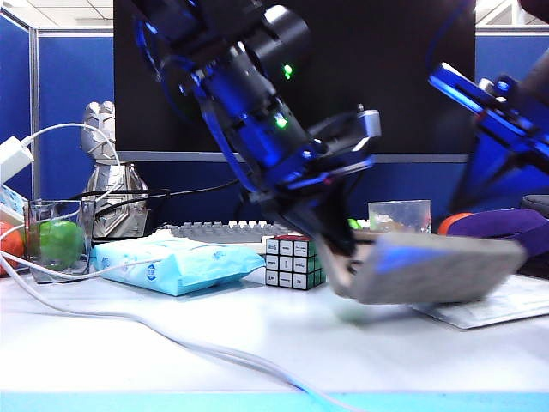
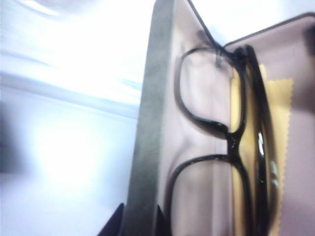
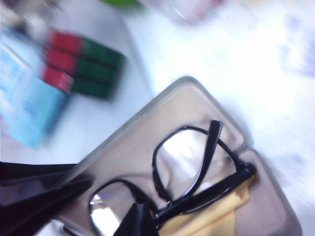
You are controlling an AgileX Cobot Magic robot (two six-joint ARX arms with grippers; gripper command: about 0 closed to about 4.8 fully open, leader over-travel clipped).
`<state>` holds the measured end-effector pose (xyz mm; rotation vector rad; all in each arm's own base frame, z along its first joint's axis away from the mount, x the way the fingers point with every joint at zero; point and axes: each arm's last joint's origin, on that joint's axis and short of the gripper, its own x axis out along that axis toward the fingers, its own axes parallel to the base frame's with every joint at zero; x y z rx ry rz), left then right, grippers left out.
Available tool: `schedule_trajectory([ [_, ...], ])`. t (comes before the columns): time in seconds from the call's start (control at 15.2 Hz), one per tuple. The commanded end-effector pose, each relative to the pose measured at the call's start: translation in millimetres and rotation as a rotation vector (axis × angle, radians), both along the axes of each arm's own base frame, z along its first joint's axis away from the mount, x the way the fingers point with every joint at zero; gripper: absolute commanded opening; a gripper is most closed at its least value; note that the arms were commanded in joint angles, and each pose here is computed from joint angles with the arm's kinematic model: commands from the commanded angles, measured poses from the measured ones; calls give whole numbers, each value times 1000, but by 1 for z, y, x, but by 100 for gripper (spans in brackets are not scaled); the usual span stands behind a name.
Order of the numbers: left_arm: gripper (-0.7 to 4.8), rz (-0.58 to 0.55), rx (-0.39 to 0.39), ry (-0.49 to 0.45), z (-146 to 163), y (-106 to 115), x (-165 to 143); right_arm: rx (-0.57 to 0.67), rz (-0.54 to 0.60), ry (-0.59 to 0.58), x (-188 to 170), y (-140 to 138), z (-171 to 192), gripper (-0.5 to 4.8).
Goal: Pick up the glasses, fold the temples of the glasses, place the glasses into the glasses case, and finally close the glasses case.
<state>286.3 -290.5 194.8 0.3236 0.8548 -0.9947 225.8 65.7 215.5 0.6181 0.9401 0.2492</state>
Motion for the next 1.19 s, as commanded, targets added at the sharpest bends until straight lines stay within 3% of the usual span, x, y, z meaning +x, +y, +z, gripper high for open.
schedule_trajectory([
  [0.07, -7, 58, -84, 157, -8, 5, 8, -60, 32, -16, -7, -2, 4, -4],
  [0.2, -7, 98, -94, 248, -23, 9, 16, -66, 42, -31, -14, -4, 11, -4],
  [0.59, -7, 51, -153, 439, -49, 7, 18, -93, 74, -17, -22, -6, 13, -4],
  [0.86, -7, 57, -182, 455, -47, 8, 21, -121, 90, 65, -29, -8, 7, -4],
  [1.19, -7, 20, -209, 493, -46, 7, 19, -104, 86, 33, -18, -5, 4, -4],
])
